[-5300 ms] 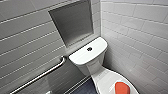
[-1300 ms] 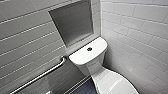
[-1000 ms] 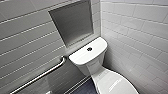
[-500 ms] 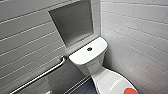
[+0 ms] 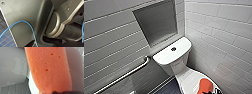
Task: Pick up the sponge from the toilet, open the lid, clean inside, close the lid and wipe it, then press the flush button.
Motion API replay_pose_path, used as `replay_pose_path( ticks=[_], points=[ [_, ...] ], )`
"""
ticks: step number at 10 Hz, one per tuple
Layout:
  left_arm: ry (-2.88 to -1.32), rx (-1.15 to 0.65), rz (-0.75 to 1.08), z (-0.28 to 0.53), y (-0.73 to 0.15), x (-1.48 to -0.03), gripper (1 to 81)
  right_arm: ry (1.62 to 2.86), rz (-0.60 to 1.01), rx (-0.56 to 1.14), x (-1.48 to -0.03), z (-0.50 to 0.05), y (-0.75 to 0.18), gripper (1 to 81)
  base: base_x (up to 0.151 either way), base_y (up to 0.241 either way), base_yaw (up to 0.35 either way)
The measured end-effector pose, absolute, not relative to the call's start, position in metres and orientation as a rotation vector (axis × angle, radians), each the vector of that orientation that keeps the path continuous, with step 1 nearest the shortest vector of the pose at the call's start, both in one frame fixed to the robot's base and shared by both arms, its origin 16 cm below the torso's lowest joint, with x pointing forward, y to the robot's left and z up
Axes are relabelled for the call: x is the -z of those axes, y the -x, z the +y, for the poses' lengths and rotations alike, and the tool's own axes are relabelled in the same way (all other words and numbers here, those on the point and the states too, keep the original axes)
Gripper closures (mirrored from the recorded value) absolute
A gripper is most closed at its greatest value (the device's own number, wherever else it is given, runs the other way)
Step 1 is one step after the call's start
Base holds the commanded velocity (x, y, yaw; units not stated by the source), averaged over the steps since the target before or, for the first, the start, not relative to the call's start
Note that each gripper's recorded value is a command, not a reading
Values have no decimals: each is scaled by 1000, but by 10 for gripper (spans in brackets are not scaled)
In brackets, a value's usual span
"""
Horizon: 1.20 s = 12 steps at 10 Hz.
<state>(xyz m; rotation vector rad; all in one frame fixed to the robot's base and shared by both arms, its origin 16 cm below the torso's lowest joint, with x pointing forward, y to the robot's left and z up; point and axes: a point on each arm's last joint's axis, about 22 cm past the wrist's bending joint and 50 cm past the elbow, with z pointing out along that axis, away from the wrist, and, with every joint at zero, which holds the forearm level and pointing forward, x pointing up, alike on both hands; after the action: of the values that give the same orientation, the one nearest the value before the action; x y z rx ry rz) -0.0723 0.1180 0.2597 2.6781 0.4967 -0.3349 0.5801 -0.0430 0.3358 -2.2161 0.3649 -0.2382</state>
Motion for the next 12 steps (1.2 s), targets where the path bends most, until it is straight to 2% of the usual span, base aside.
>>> replay_pose_path(
  ticks=[2, 4, 6, 7, 9, 12],
  points=[
    [-2678, 335, 497, 118, 72, -260, 10, 2225, 273, 168, -326, -11, -595, 811, 0, 0, 0],
    [-2678, 335, 497, 118, 72, -260, 10, 2190, 208, 195, -342, 34, -639, 811, 0, 0, 0],
    [-2678, 335, 496, 118, 72, -260, 10, 2152, 139, 130, -354, 84, -636, 811, 0, 0, 0],
    [-2680, 335, 496, 119, 73, -260, 10, 2164, 119, 93, -349, 84, -629, 811, 0, 0, 0],
    [-2688, 341, 497, 120, 74, -258, 10, 2174, 127, 107, -347, 82, -637, 811, 0, 0, 0],
    [-2691, 342, 497, 120, 74, -257, 10, 2157, 198, 62, -344, 113, -631, 811, 0, 0, 0]
  ],
)
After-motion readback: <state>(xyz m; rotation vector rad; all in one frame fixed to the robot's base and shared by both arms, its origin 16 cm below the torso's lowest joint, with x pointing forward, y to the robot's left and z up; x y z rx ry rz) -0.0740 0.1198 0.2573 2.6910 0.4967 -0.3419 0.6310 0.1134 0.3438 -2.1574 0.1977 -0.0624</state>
